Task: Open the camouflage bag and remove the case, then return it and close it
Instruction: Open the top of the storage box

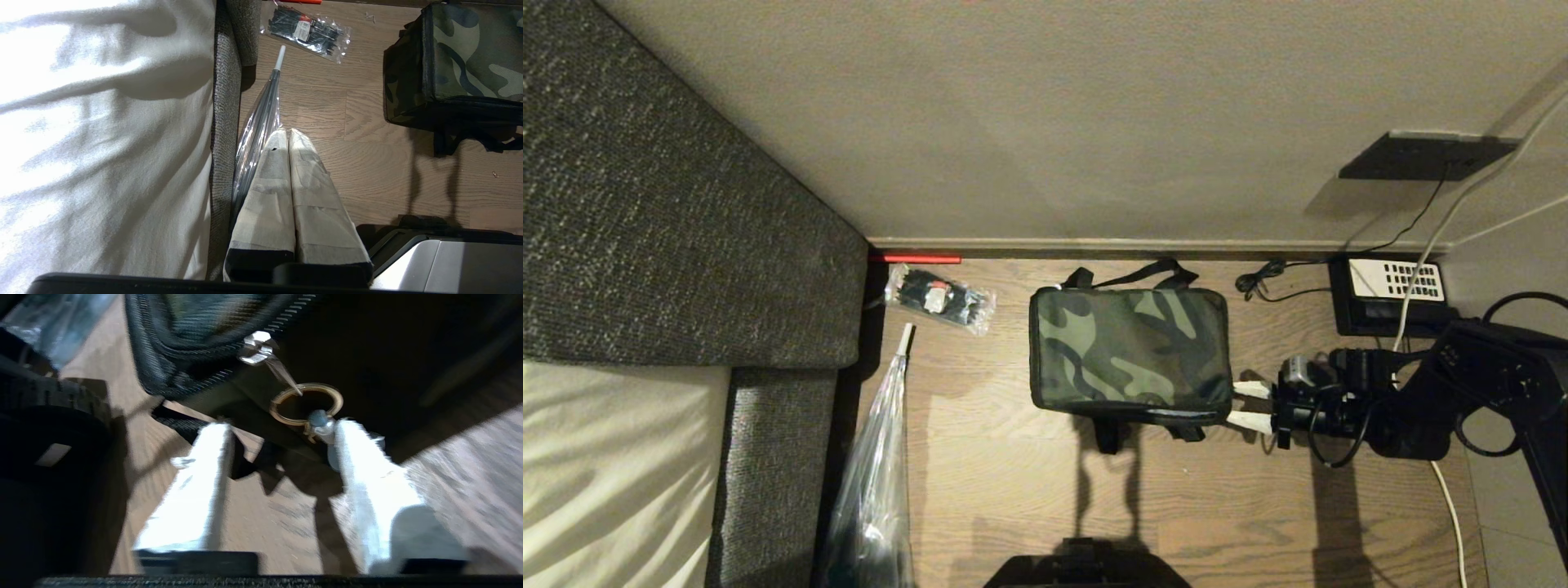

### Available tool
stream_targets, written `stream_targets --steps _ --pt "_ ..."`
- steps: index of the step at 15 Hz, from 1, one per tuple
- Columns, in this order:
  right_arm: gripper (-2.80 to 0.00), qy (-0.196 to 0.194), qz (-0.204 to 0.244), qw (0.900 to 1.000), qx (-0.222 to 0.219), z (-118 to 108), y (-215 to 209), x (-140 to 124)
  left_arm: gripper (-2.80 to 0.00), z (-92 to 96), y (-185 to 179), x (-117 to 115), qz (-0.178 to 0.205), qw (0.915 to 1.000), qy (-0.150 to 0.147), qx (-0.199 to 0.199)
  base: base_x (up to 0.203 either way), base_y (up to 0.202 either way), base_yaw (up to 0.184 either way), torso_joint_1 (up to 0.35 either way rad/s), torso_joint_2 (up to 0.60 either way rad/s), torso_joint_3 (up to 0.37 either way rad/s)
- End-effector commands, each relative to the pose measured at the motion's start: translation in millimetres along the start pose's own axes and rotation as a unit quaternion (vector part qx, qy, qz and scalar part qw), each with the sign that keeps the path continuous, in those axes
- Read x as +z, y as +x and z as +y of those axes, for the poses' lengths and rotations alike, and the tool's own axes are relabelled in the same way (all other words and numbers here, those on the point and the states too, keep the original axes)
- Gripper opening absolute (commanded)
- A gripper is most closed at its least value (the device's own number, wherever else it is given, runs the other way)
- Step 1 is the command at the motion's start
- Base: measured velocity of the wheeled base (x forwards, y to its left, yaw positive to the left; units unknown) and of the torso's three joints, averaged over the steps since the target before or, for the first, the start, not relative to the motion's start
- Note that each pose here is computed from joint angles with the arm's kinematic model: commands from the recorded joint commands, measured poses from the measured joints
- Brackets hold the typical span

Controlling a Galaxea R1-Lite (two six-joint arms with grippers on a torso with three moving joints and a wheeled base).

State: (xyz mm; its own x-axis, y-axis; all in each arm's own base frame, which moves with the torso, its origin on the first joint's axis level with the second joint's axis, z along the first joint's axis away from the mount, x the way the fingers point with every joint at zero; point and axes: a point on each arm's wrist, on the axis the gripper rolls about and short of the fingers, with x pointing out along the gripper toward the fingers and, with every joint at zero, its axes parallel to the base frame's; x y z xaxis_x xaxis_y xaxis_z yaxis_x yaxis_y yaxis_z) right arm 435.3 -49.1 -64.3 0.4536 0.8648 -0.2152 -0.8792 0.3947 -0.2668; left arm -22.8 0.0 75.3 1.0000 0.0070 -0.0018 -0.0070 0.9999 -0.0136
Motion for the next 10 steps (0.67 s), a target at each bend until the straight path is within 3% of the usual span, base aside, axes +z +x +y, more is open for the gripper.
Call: stream_targets --steps 1,10 --pt "-2.8 0.0 -0.002 1.0 0.003 0.6 1.2 -1.2 -2.8 0.0 0.2 -0.3 0.001 1.0 0.0 0.0 0.0 0.0 0.0 0.0 0.0 0.0" --pt "-2.8 -0.002 0.006 1.0 -0.01 -3.3 -2.3 2.2 -2.8 0.0 0.1 -0.3 0.001 1.0 0.0 0.0 0.0 0.0 0.0 0.0 0.0 0.0"
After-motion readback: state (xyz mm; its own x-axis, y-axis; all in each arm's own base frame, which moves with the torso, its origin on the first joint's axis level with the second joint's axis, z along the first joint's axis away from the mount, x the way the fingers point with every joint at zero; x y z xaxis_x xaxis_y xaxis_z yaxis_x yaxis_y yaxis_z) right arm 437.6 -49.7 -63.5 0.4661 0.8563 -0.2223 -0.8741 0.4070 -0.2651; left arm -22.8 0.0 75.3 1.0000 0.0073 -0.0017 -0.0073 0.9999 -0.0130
